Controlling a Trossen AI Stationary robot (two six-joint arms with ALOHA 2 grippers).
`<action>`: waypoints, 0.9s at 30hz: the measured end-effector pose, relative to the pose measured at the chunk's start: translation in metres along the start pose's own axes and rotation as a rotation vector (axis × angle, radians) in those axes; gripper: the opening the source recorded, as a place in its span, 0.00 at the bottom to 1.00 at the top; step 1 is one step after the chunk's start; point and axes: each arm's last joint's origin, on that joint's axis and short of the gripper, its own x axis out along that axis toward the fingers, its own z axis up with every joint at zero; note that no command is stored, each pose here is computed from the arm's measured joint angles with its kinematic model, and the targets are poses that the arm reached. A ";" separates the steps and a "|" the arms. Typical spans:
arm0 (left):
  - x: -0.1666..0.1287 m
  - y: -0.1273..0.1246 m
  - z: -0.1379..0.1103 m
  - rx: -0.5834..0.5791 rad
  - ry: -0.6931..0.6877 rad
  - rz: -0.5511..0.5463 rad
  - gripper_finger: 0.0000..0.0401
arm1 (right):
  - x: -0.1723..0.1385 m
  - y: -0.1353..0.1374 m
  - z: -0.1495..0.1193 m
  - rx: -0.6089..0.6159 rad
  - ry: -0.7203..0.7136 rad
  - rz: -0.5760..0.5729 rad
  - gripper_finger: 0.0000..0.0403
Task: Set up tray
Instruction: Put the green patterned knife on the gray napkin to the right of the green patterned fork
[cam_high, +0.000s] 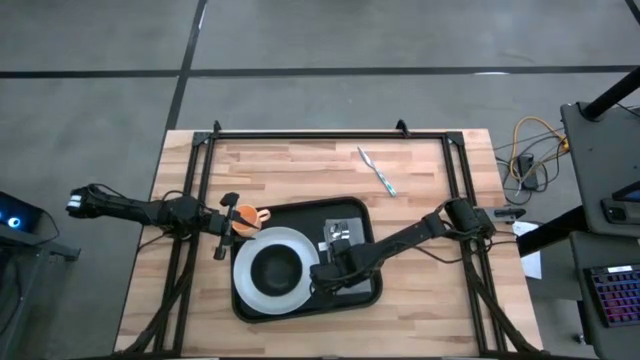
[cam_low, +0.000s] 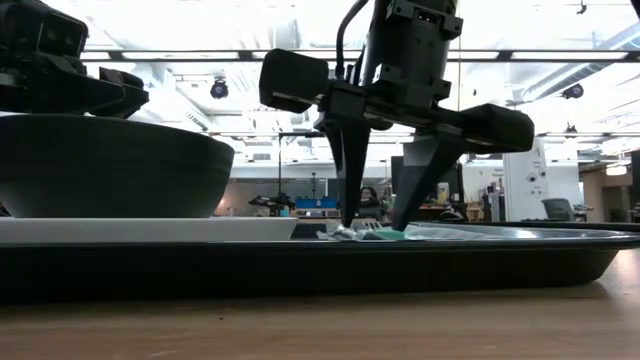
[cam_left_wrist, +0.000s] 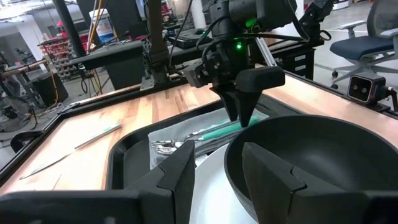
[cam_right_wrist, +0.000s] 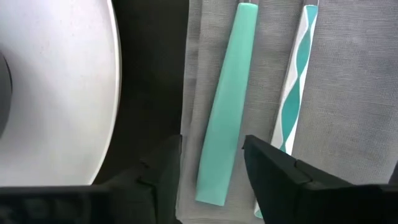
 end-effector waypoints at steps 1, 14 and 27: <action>0.000 0.000 0.000 0.000 0.000 0.000 0.29 | 0.000 0.000 0.000 -0.001 0.000 0.000 0.41; 0.000 0.000 0.000 0.000 0.000 0.000 0.29 | 0.000 0.000 0.002 -0.034 -0.003 -0.001 0.40; 0.000 0.000 0.000 0.000 0.000 0.000 0.29 | -0.001 -0.004 0.048 -0.148 -0.013 -0.103 0.40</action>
